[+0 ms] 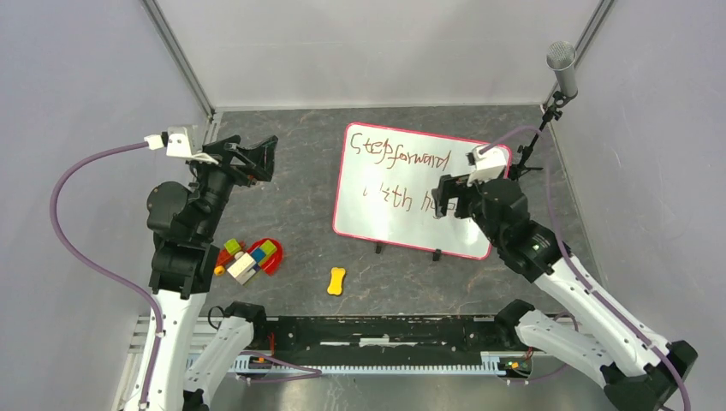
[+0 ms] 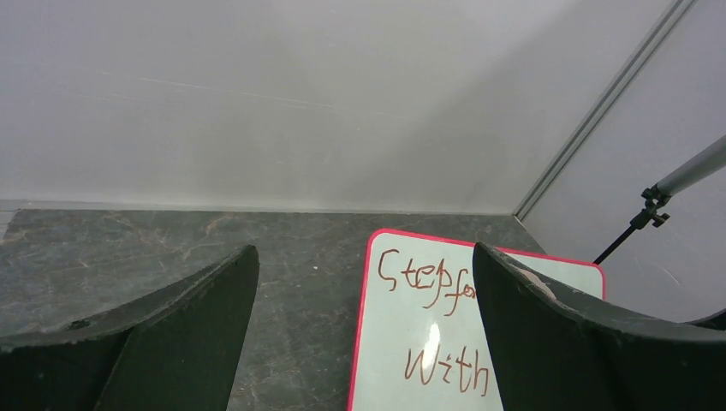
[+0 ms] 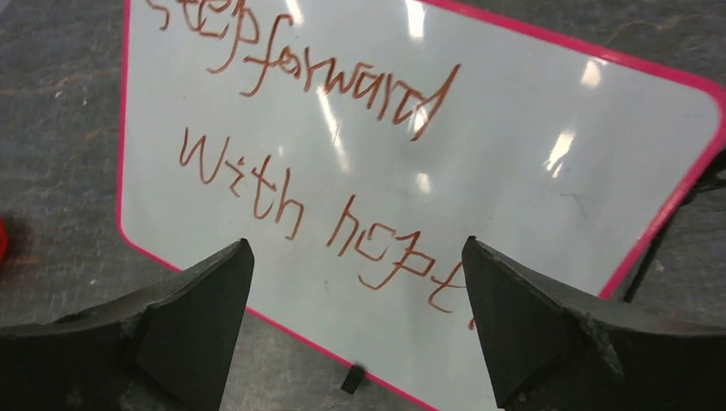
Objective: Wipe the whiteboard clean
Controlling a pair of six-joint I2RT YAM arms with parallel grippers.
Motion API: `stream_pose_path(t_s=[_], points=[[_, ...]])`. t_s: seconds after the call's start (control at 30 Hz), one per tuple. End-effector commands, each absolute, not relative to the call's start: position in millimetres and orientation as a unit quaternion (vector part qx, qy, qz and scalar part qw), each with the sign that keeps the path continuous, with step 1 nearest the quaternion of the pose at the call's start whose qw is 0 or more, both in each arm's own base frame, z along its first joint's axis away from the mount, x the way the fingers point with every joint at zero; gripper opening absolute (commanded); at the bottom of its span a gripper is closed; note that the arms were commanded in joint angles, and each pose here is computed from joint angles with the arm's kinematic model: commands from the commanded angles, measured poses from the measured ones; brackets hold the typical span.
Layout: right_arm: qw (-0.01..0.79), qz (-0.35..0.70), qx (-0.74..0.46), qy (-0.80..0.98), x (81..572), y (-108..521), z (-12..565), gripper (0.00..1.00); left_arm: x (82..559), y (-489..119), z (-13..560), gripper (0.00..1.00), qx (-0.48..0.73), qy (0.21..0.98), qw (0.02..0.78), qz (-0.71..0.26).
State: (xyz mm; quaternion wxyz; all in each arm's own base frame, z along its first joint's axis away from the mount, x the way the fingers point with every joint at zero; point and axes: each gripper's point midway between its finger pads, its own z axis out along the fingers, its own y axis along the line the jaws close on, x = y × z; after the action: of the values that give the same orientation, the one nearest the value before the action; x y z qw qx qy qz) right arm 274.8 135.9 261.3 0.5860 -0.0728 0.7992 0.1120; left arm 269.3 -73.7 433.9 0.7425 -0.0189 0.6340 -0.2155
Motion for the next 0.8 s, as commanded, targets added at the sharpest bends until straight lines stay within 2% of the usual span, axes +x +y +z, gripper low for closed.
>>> stream_pose_path(t_s=[0.0,0.23,0.37,0.5,0.77], points=[[0.577,0.167,-0.105,0.793,269,173,266,0.98,266,-76,451,1.0,-0.014,0.613,0.757,-0.228],[0.596,0.189,-0.143,0.767,259,186,272,0.98,268,-78,449,1.0,-0.012,0.615,0.753,-0.231],[0.572,0.2,-0.152,0.781,255,197,263,0.98,271,-83,441,1.0,-0.006,0.625,0.742,-0.24],[0.529,0.244,-0.153,0.798,239,236,239,0.98,274,-85,429,1.0,-0.002,0.641,0.73,-0.239],[0.412,0.26,0.015,0.873,188,309,175,0.98,277,-73,423,1.0,-0.019,0.651,0.73,-0.205]])
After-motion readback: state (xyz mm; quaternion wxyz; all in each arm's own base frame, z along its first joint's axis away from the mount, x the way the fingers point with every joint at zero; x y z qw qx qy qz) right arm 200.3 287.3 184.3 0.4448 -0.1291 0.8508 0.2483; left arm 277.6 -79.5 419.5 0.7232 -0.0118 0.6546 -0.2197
